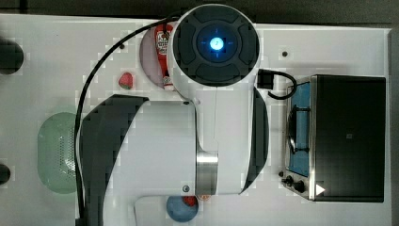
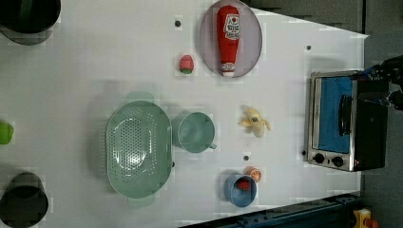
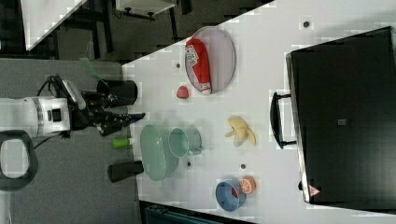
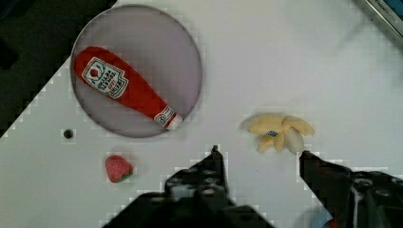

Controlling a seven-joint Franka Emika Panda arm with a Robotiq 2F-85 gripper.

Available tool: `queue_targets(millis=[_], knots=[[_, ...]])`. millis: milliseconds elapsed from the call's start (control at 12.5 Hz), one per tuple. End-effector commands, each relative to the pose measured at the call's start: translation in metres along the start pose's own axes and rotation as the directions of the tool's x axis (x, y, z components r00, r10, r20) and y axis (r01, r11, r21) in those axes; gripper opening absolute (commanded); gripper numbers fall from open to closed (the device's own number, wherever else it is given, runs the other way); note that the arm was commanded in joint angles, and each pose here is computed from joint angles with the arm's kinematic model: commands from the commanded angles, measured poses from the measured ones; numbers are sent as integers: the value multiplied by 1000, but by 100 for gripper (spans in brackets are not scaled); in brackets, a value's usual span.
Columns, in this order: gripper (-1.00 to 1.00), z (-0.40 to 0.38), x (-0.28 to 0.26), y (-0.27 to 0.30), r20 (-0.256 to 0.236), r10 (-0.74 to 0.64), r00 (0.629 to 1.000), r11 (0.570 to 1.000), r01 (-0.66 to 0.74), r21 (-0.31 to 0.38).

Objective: Pick Banana and place it in mug.

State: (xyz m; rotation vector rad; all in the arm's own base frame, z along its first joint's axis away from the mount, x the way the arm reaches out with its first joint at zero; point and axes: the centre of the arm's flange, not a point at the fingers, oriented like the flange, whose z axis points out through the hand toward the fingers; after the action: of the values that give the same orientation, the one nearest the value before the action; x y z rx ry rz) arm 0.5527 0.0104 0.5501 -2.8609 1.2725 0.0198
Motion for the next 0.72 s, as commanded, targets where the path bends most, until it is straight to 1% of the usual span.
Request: queue_targets(millis=[80,240,400,560,720], knots=[[59,-65,-47,104,-18,87,996,996,-87,-18],[99,-63,-47,103,-16,87,996,996,-87,-20],[100,-46,-45,101,-1,86,996,996,-86,-39],[100,-14,-40,95,4,77,997,996,-77,-46],[100,30,-34,88,5,-2,1000,999,2,-44]])
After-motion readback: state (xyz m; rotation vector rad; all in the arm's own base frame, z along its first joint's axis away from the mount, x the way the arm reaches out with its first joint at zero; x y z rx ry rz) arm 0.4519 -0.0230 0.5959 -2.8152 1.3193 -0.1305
